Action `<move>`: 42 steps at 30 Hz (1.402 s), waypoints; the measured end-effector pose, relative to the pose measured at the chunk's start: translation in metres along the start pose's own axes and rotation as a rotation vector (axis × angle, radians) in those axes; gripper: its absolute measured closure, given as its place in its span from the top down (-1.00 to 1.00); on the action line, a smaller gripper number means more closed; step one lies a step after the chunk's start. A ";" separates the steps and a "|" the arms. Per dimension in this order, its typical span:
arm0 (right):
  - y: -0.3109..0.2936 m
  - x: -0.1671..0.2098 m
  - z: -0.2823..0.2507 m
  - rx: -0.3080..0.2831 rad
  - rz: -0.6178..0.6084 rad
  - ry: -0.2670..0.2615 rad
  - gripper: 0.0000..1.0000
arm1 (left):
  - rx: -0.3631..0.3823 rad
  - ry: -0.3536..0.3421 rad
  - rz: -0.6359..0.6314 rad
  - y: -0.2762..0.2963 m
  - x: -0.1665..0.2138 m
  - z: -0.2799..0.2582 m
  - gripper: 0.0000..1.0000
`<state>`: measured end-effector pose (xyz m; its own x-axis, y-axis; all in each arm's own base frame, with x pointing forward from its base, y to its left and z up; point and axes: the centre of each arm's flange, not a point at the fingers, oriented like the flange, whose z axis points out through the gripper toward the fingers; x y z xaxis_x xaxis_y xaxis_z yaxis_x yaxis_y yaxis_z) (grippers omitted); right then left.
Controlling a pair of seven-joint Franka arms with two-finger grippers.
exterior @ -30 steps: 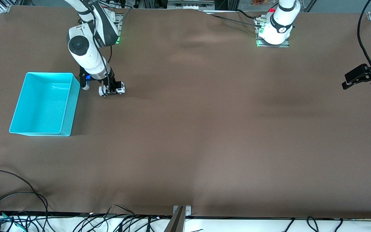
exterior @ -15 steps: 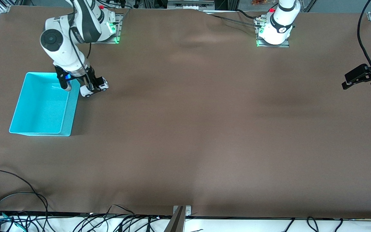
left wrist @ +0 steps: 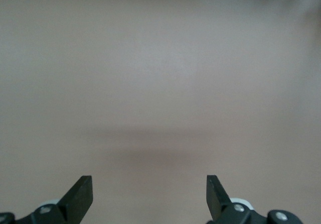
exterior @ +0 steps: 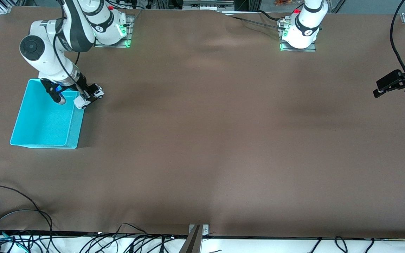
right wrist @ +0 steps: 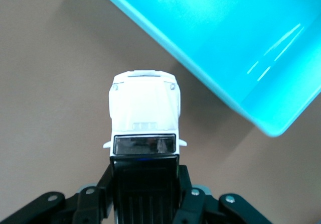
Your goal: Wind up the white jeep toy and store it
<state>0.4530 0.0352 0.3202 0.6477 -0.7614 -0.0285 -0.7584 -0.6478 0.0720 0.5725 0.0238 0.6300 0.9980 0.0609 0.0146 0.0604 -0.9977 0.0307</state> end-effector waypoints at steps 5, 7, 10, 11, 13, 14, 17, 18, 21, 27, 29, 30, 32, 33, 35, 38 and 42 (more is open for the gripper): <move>0.022 0.024 0.002 -0.011 -0.051 -0.024 0.03 | 0.000 0.000 0.000 0.000 0.000 0.000 1.00; 0.034 0.036 0.003 -0.015 -0.077 -0.035 0.03 | 0.000 0.000 0.000 0.000 0.000 0.000 1.00; 0.052 0.056 0.002 -0.020 -0.113 -0.039 0.03 | 0.000 0.000 0.000 0.000 0.000 0.000 1.00; 0.060 0.063 0.002 -0.024 -0.127 -0.037 0.03 | 0.000 0.000 0.000 0.000 0.000 0.000 1.00; 0.073 0.076 0.002 -0.039 -0.157 -0.028 0.03 | 0.000 0.000 0.000 0.000 0.000 0.000 1.00; 0.080 0.082 0.002 -0.048 -0.171 -0.023 0.03 | 0.000 0.000 0.000 0.000 0.000 0.000 1.00; 0.099 0.100 0.004 -0.078 -0.200 -0.007 0.03 | 0.000 0.000 0.000 0.000 0.000 0.000 1.00; 0.104 0.104 0.004 -0.085 -0.206 -0.004 0.03 | 0.000 0.000 0.000 0.000 0.000 0.000 1.00; 0.115 0.114 0.009 -0.105 -0.223 -0.007 0.03 | 0.000 0.000 0.000 0.000 0.000 0.000 1.00; 0.115 0.120 0.038 -0.143 -0.276 -0.023 0.03 | 0.000 0.000 0.000 0.000 0.000 0.000 1.00; 0.112 0.122 0.052 -0.147 -0.286 -0.025 0.03 | 0.000 0.000 0.000 0.000 0.000 0.000 1.00; 0.111 0.123 0.059 -0.149 -0.290 -0.027 0.03 | 0.000 0.000 0.000 0.000 0.000 0.000 1.00; 0.108 0.125 0.072 -0.151 -0.297 -0.030 0.03 | 0.000 0.000 0.000 0.000 0.000 0.000 1.00; 0.107 0.126 0.078 -0.153 -0.300 -0.032 0.03 | 0.000 0.000 0.000 0.000 0.000 0.000 1.00; 0.104 0.130 0.086 -0.156 -0.303 -0.036 0.03 | 0.000 0.000 0.000 0.000 0.000 0.000 1.00; 0.101 0.138 0.092 -0.159 -0.298 -0.036 0.03 | 0.000 0.000 0.000 0.000 0.000 0.000 1.00; 0.103 0.156 0.090 -0.158 -0.275 -0.023 0.03 | 0.000 0.000 0.000 0.000 0.000 0.000 1.00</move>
<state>0.4690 -0.1524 0.2330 0.8239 -0.5594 -0.0905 -0.5328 -0.8191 0.2125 0.5725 0.0235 0.6300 0.9981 0.0605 0.0147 0.0600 -0.9977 0.0309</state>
